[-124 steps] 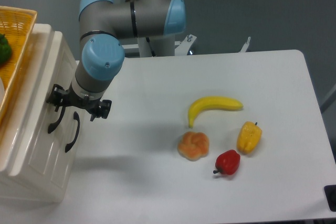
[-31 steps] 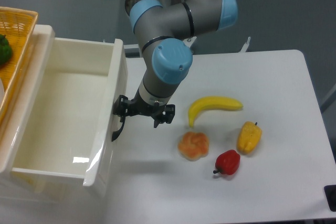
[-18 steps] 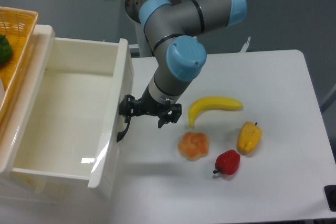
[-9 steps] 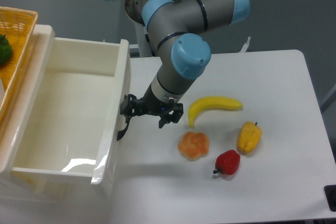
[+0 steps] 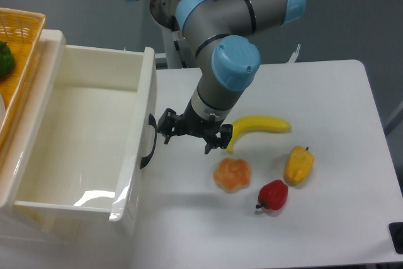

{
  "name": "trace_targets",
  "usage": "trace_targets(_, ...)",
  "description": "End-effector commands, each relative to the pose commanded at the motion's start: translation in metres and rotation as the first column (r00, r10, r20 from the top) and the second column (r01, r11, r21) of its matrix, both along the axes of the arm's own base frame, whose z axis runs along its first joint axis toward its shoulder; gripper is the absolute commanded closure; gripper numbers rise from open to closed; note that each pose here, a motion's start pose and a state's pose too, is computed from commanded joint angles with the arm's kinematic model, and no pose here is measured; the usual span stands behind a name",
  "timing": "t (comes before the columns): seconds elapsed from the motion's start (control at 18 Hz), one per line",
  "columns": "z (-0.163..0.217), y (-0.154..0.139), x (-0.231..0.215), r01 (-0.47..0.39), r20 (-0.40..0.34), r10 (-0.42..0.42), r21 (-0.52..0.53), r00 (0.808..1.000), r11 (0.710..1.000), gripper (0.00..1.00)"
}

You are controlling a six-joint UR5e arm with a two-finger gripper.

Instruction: Slide the top white drawer open

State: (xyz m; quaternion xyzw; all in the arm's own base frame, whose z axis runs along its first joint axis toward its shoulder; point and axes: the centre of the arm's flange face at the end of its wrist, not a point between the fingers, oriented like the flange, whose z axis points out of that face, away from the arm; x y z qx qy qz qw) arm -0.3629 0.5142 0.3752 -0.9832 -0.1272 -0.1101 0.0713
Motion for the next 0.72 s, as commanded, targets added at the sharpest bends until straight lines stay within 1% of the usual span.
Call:
trace_targets(0.06, 0.000, -0.002, -0.003, 0.013, -0.008, -0.013, -0.002, 1.000, 1.000, 0.00)
trace_targets(0.17, -0.001, -0.006, -0.006, 0.065, -0.044, -0.067, -0.029, 0.997, 0.997, 0.00)
trace_targets(0.33, -0.001, -0.011, -0.011, 0.132, -0.090, -0.139, -0.077, 0.986, 0.988, 0.00)
trace_targets(0.56, -0.002, -0.013, -0.012, 0.180, -0.115, -0.192, -0.106, 0.975, 0.978, 0.00)
trace_targets(0.72, -0.003, -0.013, -0.014, 0.257, -0.122, -0.268, -0.101, 0.956, 0.961, 0.00)
